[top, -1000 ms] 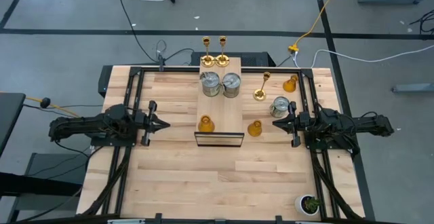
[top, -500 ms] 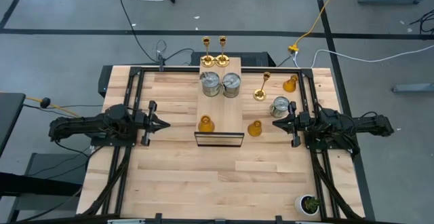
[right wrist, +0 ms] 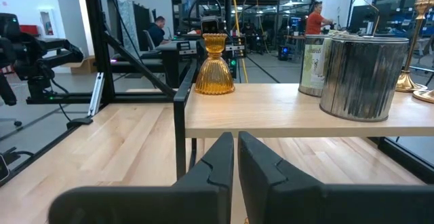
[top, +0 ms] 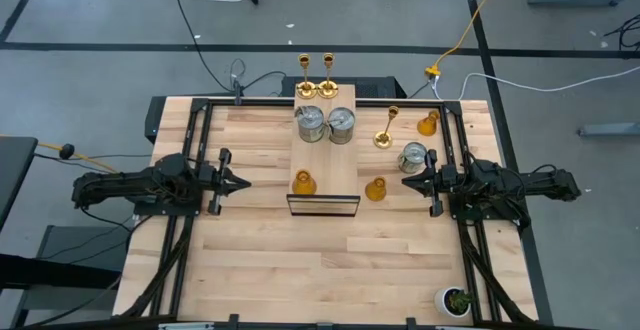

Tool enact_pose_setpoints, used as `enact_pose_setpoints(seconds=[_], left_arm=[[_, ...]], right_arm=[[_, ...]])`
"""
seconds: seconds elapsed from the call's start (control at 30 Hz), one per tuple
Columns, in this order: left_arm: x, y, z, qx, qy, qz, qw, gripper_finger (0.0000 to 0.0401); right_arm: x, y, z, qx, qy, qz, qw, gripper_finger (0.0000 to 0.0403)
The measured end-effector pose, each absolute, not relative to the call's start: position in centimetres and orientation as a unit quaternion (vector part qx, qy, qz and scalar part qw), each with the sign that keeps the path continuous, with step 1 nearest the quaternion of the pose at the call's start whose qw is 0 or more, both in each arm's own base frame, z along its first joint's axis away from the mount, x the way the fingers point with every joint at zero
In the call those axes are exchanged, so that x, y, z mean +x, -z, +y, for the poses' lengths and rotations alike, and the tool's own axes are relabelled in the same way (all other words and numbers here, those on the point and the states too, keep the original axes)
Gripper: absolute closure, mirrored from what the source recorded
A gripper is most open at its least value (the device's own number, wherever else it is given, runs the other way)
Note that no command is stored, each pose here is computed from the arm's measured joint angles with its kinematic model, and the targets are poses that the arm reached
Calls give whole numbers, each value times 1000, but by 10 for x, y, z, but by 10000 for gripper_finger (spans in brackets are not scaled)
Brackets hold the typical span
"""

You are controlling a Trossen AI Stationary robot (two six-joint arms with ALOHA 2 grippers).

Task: Pick & Place candle stick holders
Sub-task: Put the gold candle holder aligned with the other candle holder on the shelf

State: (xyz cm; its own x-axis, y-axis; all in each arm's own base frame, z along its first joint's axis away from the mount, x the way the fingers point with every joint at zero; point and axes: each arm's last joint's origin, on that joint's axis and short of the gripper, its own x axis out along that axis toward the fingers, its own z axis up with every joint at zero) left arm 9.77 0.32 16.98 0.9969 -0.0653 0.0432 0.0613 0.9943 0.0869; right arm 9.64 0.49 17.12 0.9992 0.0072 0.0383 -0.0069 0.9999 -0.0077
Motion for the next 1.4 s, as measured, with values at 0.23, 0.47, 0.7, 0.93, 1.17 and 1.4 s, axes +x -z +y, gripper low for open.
enact_pose_setpoints(seconds=[0.23, 0.47, 0.7, 0.93, 1.17, 1.4], left_arm=[[98, -170, 3, 43, 32, -23, 998, 383], [98, -170, 3, 43, 32, -23, 998, 383], [98, -170, 3, 43, 32, -23, 998, 383], [98, -170, 3, 43, 32, -23, 998, 383], [98, -170, 3, 43, 32, -23, 998, 383], [98, -170, 3, 43, 32, -23, 998, 383]], right_arm=[[96, -171, 5, -4, -4, -19, 1000, 376], [96, -171, 5, -4, -4, -19, 1000, 376], [96, -171, 5, -4, -4, -19, 1000, 376], [96, -171, 5, -4, -3, -20, 1000, 376], [96, -171, 5, -4, -4, -20, 1000, 376], [96, -172, 4, -6, 6, -21, 1000, 376]])
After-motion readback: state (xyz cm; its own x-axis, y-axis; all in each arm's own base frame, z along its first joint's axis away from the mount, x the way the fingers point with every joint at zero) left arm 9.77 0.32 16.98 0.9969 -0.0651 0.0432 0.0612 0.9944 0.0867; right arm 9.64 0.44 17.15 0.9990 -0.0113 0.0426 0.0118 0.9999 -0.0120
